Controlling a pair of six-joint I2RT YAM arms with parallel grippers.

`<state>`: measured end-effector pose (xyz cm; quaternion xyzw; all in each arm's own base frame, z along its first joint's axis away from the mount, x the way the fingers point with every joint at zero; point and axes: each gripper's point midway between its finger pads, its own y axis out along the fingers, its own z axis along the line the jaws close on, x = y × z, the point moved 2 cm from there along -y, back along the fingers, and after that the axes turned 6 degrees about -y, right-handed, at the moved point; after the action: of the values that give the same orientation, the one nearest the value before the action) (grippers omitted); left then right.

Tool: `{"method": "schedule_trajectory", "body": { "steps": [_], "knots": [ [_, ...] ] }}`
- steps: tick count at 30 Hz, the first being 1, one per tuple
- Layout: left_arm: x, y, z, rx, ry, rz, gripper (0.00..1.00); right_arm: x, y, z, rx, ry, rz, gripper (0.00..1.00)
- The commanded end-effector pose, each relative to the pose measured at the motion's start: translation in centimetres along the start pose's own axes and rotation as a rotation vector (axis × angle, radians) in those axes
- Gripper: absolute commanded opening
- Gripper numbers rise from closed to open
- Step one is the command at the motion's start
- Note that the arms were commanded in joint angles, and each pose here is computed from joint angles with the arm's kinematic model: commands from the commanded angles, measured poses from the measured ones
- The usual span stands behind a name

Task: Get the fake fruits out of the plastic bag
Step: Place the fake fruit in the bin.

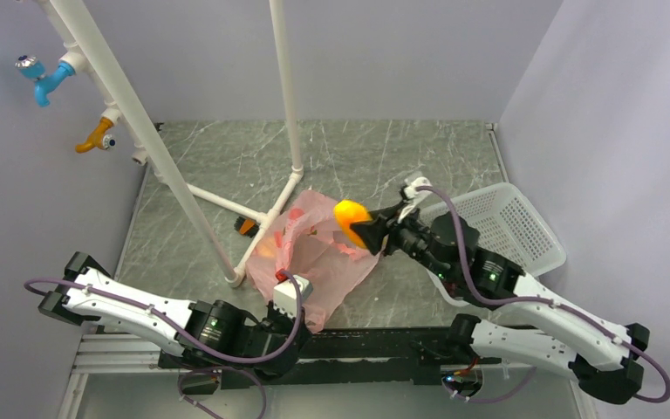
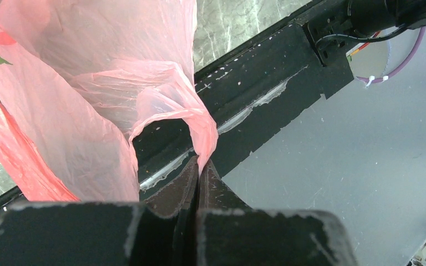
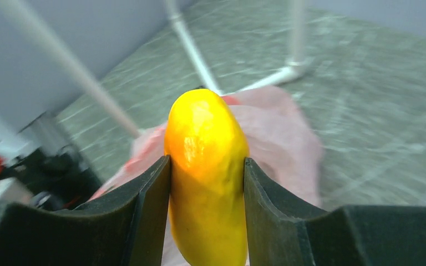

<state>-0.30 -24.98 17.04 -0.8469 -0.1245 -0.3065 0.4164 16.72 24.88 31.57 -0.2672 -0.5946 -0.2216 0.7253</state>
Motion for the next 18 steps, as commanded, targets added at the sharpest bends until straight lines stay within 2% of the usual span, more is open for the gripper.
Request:
{"method": "schedule_trajectory", "body": {
  "steps": [1,5,7,13,18],
  "knots": [
    [-0.2,-0.1,-0.4,-0.015,-0.019,0.007,0.0,0.6,-3.9,-7.7,-0.475,-0.015,-0.049,0.0],
    [-0.3,-0.1,-0.3,-0.014,-0.017,0.008,0.0,-0.4,-9.3,-13.6,-0.91,0.128,-0.14,0.0],
    [-0.3,-0.1,-0.3,-0.017,-0.018,0.01,0.0,-1.3,-11.4,-15.1,-1.029,0.176,-0.15,0.0],
    [-0.5,0.0,-0.3,-0.012,-0.01,0.015,0.0,-1.9,-13.7,-17.6,-1.177,0.164,-0.138,0.0],
    [-0.4,-0.2,-0.4,0.002,0.002,0.024,0.0,-3.5,-12.9,-20.2,-1.249,0.192,0.009,0.0]
  ]
}}
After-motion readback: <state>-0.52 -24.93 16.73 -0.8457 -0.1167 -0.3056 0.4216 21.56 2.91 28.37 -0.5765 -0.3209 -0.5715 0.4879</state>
